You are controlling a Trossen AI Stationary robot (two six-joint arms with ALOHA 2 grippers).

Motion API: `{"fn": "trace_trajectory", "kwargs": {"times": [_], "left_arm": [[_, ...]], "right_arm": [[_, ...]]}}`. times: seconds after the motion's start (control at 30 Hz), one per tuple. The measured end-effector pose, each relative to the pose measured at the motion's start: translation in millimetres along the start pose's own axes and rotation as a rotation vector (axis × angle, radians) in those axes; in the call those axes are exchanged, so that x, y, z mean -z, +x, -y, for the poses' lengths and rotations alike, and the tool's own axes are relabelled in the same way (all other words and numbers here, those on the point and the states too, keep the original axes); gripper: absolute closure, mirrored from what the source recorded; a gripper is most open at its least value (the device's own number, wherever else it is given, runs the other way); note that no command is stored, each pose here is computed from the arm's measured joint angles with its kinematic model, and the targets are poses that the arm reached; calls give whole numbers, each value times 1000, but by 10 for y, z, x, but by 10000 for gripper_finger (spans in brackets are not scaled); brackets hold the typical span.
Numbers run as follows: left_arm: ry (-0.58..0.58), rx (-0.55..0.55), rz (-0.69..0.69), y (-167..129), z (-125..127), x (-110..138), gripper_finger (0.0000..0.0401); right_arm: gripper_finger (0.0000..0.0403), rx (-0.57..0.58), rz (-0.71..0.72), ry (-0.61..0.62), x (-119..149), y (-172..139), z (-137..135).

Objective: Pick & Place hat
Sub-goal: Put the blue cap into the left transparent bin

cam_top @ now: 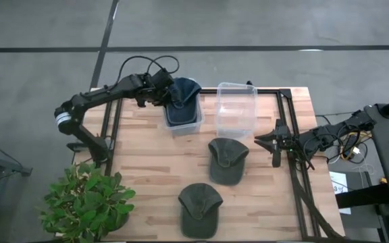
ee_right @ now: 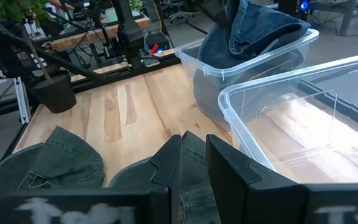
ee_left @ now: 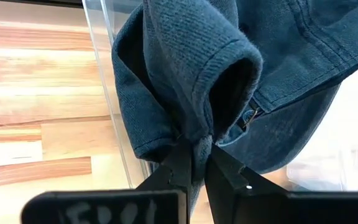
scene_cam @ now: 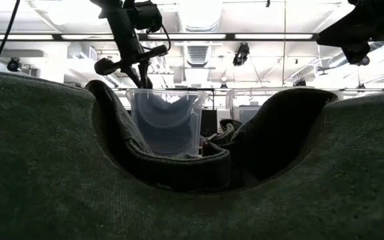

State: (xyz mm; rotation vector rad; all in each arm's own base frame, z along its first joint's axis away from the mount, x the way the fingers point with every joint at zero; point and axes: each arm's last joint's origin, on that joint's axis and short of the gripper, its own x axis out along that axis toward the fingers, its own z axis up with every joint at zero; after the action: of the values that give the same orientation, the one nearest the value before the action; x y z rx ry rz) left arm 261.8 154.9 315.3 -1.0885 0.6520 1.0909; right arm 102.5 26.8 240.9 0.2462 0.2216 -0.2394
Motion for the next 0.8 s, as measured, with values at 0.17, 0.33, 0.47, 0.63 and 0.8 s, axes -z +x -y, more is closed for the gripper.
{"fn": "trace_trajectory", "kwargs": {"times": [0.17, 0.33, 0.47, 0.63, 0.8], "left_arm": [[-10, -7, -4, 30, -17, 15, 371], [-27, -6, -6, 45, -20, 23, 371], [-37, -3, -14, 51, -21, 28, 371], [-39, 8, -25, 46, 11, 80, 371], [-45, 3, -31, 60, 9, 106, 371]], "right_arm": [[335, 0, 0, 0, 0, 0, 0], [335, 0, 1, 0, -1, 0, 0], [335, 0, 1, 1, -1, 0, 0], [335, -1, 1, 1, -1, -1, 0], [335, -1, 1, 1, -1, -1, 0]]}}
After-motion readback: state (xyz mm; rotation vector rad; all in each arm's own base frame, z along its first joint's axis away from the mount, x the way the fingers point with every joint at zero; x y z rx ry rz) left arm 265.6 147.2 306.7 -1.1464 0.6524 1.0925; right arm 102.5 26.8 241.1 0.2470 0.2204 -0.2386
